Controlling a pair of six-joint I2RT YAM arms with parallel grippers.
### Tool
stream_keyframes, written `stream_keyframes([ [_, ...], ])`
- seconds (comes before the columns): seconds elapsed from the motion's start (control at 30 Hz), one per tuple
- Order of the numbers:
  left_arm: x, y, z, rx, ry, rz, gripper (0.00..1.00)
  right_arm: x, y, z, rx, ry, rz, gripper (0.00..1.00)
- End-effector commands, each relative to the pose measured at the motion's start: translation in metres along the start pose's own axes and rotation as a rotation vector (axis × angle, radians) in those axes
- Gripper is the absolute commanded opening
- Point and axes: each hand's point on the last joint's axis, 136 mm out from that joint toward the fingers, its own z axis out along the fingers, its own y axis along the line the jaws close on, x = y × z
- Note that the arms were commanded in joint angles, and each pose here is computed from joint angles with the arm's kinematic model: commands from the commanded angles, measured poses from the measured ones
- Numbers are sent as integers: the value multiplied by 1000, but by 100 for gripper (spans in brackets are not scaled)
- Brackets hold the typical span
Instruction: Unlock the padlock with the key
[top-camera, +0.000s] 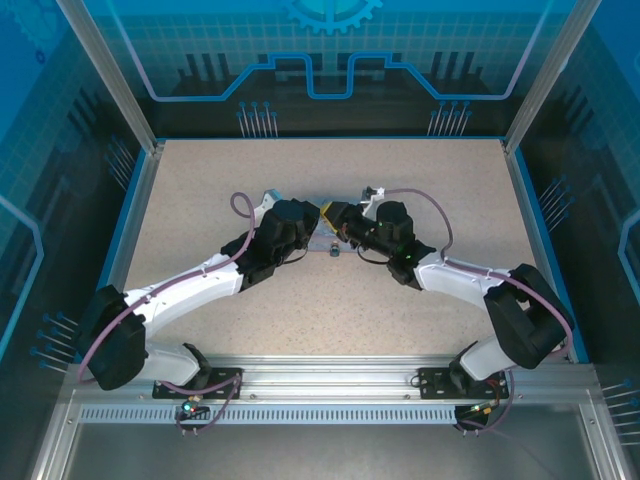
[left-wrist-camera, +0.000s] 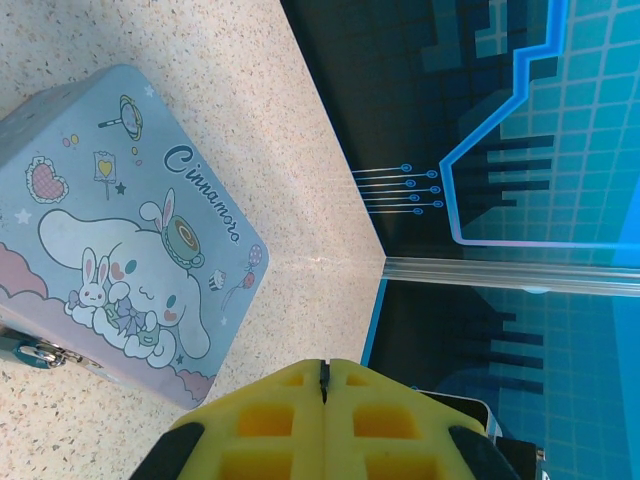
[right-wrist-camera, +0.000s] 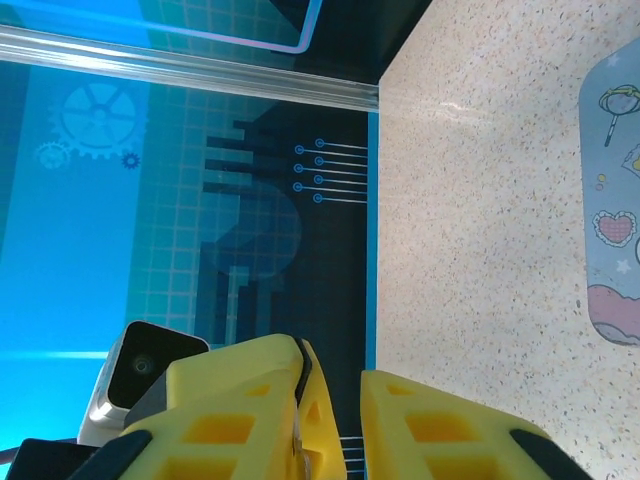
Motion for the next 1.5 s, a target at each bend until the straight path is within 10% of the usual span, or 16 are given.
stream_keyframes([
  [0.0, -6, -17, -8, 31, -31, -11, 0, 4, 20, 5, -63, 16, -14, 18],
  [0.2, -7, -19, -8, 29, -37, -6, 0, 6, 21, 3, -69, 24, -12, 0],
  [0.47, -5, -24, -7, 49, -27, 27, 0, 3, 16, -2, -57, 18, -6, 0],
  [0.63, -5, -30, -10, 73, -12, 76, 45, -7, 11, -7, -40, 8, -2, 0],
  [0.8, -16, -30, -10, 102, 51, 127, 62, -16, 9, -15, -25, 22, -4, 0],
  [1.13, -11, -44, 5, 308, 409, 175, 55, -22, 19, -20, -85, 130, 7, 0],
  [1.47, 12, -43, 9, 349, 497, 152, 41, -25, 28, -12, -121, 137, 23, 0],
])
